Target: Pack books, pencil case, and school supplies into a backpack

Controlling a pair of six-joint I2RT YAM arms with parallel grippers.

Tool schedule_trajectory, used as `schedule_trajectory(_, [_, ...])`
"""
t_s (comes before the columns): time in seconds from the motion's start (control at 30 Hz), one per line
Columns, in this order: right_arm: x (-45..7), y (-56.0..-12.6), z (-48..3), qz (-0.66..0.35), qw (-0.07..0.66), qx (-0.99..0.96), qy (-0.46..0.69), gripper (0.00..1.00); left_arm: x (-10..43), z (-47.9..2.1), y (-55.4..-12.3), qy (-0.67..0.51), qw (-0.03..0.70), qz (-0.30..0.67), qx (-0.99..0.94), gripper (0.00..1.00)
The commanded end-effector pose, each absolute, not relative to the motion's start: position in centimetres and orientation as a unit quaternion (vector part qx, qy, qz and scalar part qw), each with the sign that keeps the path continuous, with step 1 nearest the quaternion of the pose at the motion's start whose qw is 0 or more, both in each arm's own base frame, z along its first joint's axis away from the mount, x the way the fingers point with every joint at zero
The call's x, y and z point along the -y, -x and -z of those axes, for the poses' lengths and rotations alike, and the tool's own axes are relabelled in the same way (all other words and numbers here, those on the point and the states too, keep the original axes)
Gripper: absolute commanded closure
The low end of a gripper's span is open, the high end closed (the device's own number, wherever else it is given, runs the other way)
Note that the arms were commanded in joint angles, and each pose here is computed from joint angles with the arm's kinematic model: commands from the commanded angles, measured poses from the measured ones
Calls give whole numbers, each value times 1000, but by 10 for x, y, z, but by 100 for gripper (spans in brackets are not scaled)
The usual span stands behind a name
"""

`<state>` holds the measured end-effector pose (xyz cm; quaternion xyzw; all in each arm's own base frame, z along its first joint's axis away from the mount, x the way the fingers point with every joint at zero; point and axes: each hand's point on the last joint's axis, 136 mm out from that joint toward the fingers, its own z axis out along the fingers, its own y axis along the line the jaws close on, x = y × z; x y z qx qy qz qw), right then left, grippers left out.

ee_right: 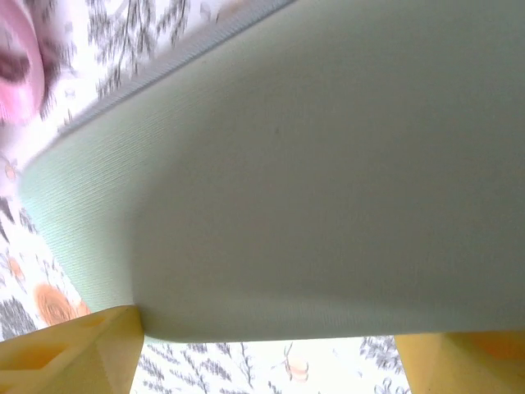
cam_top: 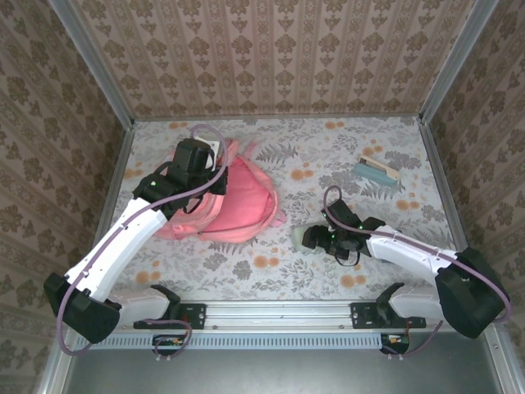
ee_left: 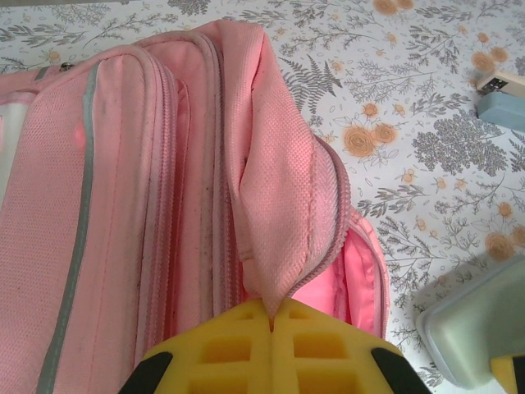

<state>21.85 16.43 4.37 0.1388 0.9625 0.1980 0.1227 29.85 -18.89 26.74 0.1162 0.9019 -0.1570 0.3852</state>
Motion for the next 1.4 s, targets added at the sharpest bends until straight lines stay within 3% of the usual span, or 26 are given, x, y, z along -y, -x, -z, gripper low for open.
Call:
schedule_trajectory(0.0, [-157, -242, -52, -196, 152, -957, -148, 18, 183, -286, -304, -103, 424, 161, -885, 100])
schedule_trajectory(0.4, [-147, -306, -69, -169, 182, -957, -150, 12, 181, -287, -300, -101, 422, 166, -886, 100])
schedule_trajectory(0.77, [-140, -316, -64, -143, 173, -959, -171, 11, 180, -284, -298, -98, 421, 167, -886, 100])
schedule_trajectory(1.17, [-162, -355, -60, -131, 159, -970, -133, 6, 178, -284, -297, -99, 421, 163, -887, 100])
schedule_trajectory(1.37, [-166, -351, -51, -68, 130, -984, -99, 1, 178, -283, -296, -98, 421, 163, -887, 100])
